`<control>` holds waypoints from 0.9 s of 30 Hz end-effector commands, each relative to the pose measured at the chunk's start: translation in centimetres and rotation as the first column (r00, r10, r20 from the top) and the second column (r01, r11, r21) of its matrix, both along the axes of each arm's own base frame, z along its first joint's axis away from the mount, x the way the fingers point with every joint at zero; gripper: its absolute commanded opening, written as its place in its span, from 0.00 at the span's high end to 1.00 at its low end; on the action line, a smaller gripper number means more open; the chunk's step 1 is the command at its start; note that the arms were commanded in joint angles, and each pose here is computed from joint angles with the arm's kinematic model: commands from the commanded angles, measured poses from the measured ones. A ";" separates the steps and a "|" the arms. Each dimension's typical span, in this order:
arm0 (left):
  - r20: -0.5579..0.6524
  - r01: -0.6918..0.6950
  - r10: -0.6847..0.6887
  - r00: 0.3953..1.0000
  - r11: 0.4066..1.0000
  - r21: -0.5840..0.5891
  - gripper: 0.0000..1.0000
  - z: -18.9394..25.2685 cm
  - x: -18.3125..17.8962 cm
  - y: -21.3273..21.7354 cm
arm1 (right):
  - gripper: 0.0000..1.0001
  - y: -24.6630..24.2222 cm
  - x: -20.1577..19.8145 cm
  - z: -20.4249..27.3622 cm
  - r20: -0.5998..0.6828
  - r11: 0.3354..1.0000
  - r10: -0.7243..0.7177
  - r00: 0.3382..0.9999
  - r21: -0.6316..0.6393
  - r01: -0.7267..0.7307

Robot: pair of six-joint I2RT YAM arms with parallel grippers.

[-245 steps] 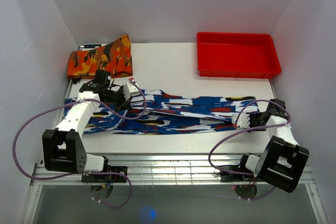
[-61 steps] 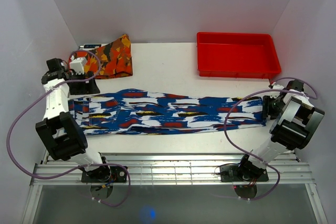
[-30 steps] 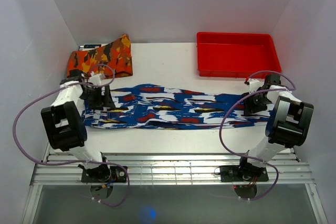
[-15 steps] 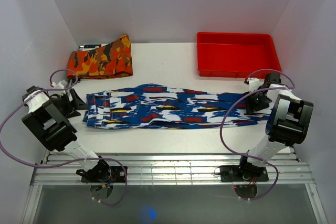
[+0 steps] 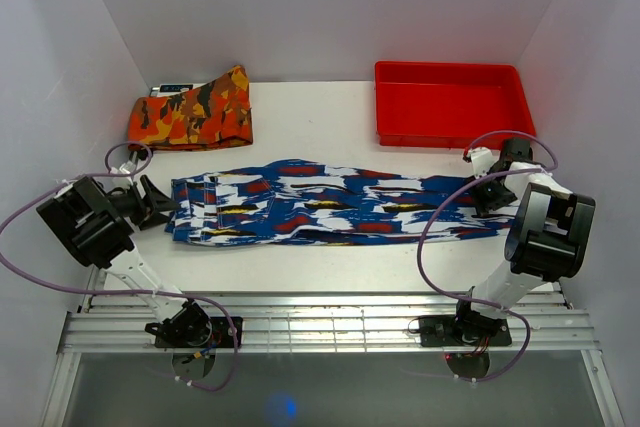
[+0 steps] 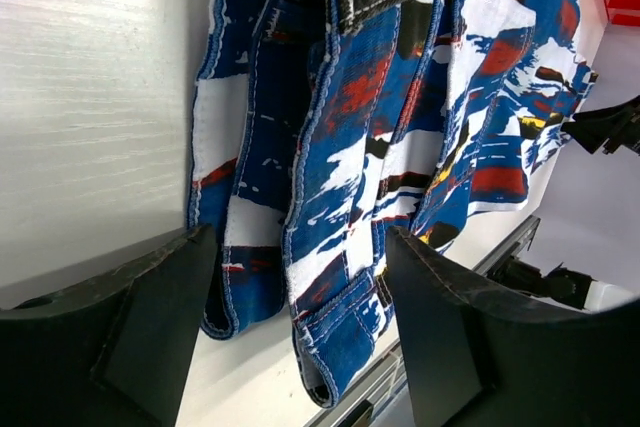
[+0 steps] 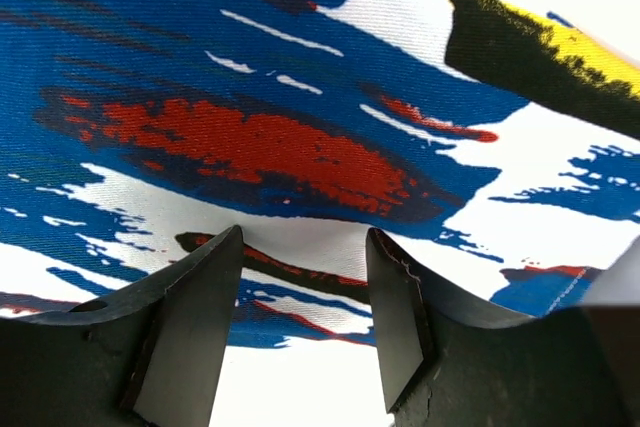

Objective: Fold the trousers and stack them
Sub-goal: Fold the trousers

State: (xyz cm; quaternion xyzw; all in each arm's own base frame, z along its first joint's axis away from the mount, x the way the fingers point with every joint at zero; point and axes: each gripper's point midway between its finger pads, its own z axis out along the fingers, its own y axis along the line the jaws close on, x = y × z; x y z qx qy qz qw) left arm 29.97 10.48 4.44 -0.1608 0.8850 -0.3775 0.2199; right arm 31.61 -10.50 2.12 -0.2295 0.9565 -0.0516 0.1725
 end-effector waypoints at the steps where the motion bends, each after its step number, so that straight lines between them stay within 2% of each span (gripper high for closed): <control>1: 0.081 0.019 -0.017 0.997 1.000 -0.021 0.22 0.9 1.1 -0.6 | 0.43 -2.5 -1.4 -1.6 -0.050 0.991 0.013 0.999 -0.132 -0.020; 8: 0.094 0.040 -0.036 0.995 0.999 -0.035 0.26 2.6 0.6 -1.5 | 0.43 -2.6 -1.0 -2.0 -0.041 0.989 0.036 0.999 -0.140 -0.041; 14: 0.084 0.050 -0.050 0.995 0.999 0.006 0.22 3.8 0.1 -1.6 | 0.43 -2.5 -0.6 -1.5 -0.031 0.989 0.047 0.998 -0.139 -0.051; 17: 0.092 0.050 -0.049 0.995 0.999 -0.018 0.22 4.6 -0.1 -2.2 | 0.43 -2.4 -0.5 -1.1 -0.021 0.989 0.053 0.998 -0.138 -0.056; 21: 0.035 0.036 -0.035 0.999 0.999 -0.034 0.22 3.1 -0.6 -2.6 | 0.43 -2.2 -0.5 -0.8 -0.014 0.988 0.059 0.998 -0.141 -0.060; 27: 0.005 0.022 -0.022 1.000 1.000 0.018 0.22 0.8 -0.5 -2.4 | 0.43 -2.0 -0.5 -0.5 -0.011 0.986 0.069 0.998 -0.149 -0.069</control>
